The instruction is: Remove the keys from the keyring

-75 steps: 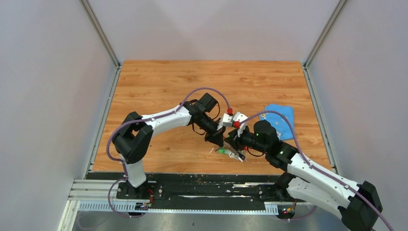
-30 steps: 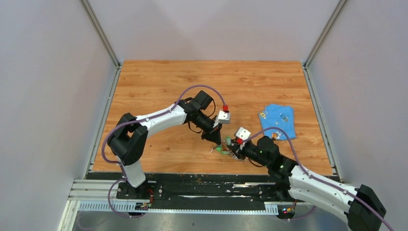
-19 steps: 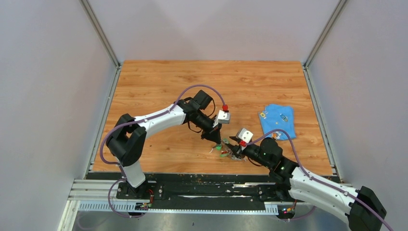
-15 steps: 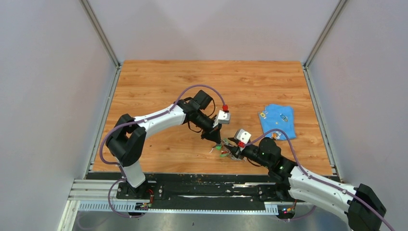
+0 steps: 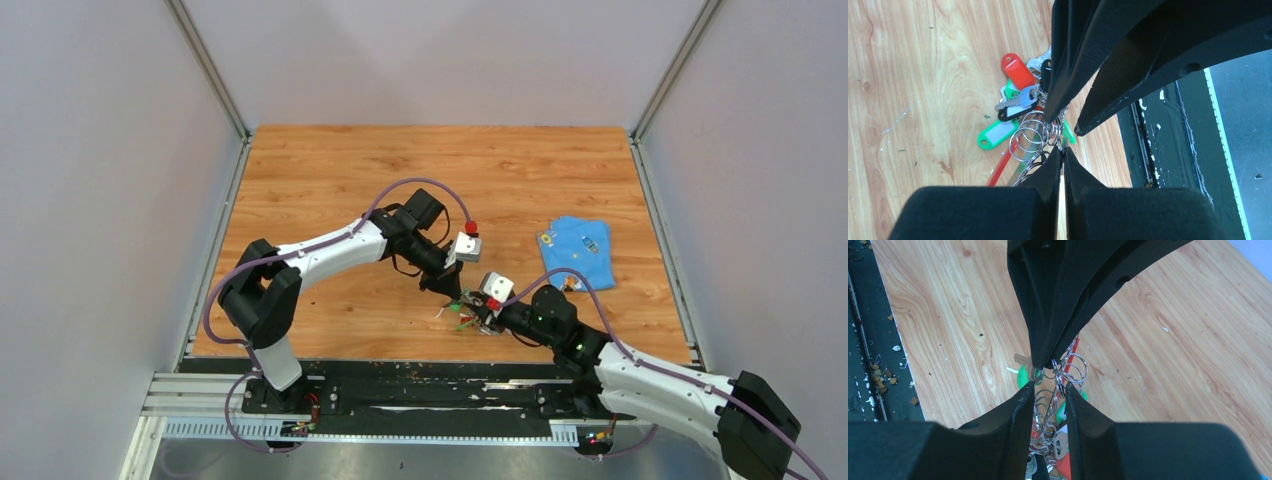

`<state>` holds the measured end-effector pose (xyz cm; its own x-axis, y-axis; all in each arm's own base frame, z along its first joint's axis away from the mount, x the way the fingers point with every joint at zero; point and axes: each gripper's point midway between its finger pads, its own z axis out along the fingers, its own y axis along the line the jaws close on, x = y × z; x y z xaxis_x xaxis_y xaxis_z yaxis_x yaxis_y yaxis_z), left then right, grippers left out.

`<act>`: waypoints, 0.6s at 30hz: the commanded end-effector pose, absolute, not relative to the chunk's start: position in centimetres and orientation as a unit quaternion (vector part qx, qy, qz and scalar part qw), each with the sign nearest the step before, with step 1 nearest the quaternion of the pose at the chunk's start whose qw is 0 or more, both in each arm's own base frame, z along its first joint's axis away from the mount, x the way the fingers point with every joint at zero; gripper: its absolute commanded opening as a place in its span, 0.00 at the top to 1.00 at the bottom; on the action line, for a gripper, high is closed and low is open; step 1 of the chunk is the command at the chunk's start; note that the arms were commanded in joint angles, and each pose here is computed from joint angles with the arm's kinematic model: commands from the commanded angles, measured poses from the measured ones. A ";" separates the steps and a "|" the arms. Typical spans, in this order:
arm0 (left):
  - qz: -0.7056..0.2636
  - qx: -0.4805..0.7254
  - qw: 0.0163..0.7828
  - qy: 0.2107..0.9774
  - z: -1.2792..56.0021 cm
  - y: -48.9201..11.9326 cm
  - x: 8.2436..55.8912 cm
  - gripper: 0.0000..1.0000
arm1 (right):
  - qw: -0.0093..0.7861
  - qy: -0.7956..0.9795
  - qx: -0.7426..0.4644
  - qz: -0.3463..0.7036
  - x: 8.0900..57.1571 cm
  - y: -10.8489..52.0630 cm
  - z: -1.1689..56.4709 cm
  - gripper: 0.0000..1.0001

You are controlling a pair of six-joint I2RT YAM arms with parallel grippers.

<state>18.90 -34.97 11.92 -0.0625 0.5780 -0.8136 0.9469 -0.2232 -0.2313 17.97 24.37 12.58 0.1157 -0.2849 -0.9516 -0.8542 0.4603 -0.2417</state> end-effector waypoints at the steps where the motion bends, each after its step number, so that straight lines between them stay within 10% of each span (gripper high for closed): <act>1: -0.431 0.660 0.230 0.571 12.9 -35.1 18.7 1.00 | 0.609 0.598 -0.463 0.242 18.2 25.2 14.5 0.70; 18: -0.433 0.660 0.227 0.570 12.9 -35.3 18.5 1.00 | 0.610 0.604 -0.465 0.218 19.1 25.3 14.2 0.80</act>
<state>18.81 -35.06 11.86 -0.0575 0.5810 -0.8118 0.9475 -0.2243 -0.2277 18.63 24.70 12.42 0.1297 -0.3178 -0.9392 -0.8436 0.4623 -0.2729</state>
